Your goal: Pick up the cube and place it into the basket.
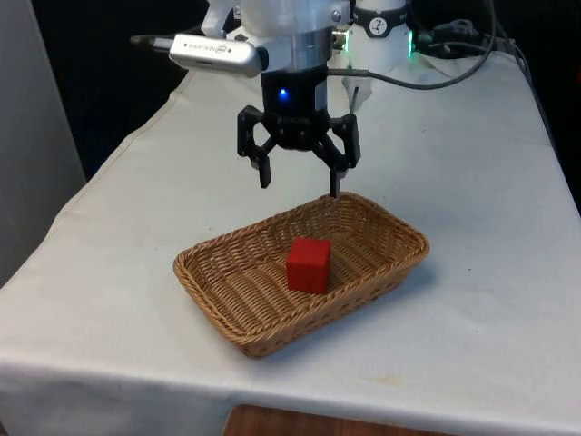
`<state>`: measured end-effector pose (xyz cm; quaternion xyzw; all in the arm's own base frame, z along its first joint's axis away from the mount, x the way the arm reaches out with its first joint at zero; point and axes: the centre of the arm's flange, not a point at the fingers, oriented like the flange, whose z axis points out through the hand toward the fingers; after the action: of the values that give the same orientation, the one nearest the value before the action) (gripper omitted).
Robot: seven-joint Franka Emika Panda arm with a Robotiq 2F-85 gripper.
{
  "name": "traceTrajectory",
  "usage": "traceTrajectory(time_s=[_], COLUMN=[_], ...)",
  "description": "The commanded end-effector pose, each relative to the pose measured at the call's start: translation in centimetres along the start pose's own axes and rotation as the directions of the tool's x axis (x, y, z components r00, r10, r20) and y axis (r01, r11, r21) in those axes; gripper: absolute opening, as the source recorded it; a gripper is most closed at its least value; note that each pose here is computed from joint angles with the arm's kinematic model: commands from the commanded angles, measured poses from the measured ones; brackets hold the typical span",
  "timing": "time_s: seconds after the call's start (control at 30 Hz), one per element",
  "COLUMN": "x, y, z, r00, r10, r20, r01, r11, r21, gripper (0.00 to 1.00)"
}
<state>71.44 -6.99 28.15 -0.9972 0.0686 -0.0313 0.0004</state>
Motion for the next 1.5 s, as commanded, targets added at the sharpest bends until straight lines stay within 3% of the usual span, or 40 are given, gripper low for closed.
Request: traceTrajectory(time_s=[0.0, 0.07, 0.1, 0.33, 0.37, 0.43, 0.6, 0.63, 0.7, 0.83, 0.87, 0.9, 1.17, 1.2, 1.23, 1.47], x=[-0.7, -0.3, -1.1, -2.3, -1.8, -2.8, -3.9, -3.6, -4.3, -5.4, -4.9, -5.6, -7.6, -7.4, -7.8, -9.3], y=[0.3, 0.2, 0.5, 1.1, 1.0, 1.4, 1.8, 1.8, 2.0, 2.1, 2.0, 2.1, 2.5, 2.5, 2.5, 2.4], z=[-0.4, -0.2, -0.7, -1.2, -0.9, -1.5, -1.8, -1.6, -2.0, -2.2, -2.0, -2.3, -2.6, -2.4, -2.6, -2.6], r00=[0.9999, 1.0000, 0.9999, 0.9999, 1.0000, 0.9999, 0.9999, 1.0000, 0.9999, 0.9998, 0.9999, 0.9997, 0.9993, 0.9997, 0.9992, 0.9986], r10=[0.000, 0.001, 0.001, 0.002, 0.005, 0.005, 0.006, 0.008, 0.006, 0.007, 0.008, 0.007, 0.005, 0.006, 0.004, -0.008], r20=[-0.013, -0.002, -0.013, -0.012, 0.001, -0.012, -0.012, 0.001, -0.015, -0.020, -0.006, -0.021, -0.038, -0.025, -0.041, -0.052], r01=[0.000, -0.001, -0.001, -0.002, -0.005, -0.005, -0.005, -0.008, -0.006, -0.006, -0.008, -0.006, -0.003, -0.005, -0.002, 0.010], r11=[1.0000, 1.0000, 1.0000, 0.9999, 0.9999, 0.9999, 0.9997, 0.9997, 0.9996, 0.9995, 0.9995, 0.9994, 0.9991, 0.9991, 0.9991, 0.9988], r21=[0.002, 0.002, 0.005, 0.013, 0.011, 0.016, 0.024, 0.023, 0.026, 0.032, 0.031, 0.033, 0.042, 0.042, 0.043, 0.048], gripper=[1.00, 1.00, 1.00, 1.00, 1.00, 1.00, 1.00, 1.00, 1.00, 1.00, 1.00, 1.00, 1.00, 1.00, 1.00, 1.00])
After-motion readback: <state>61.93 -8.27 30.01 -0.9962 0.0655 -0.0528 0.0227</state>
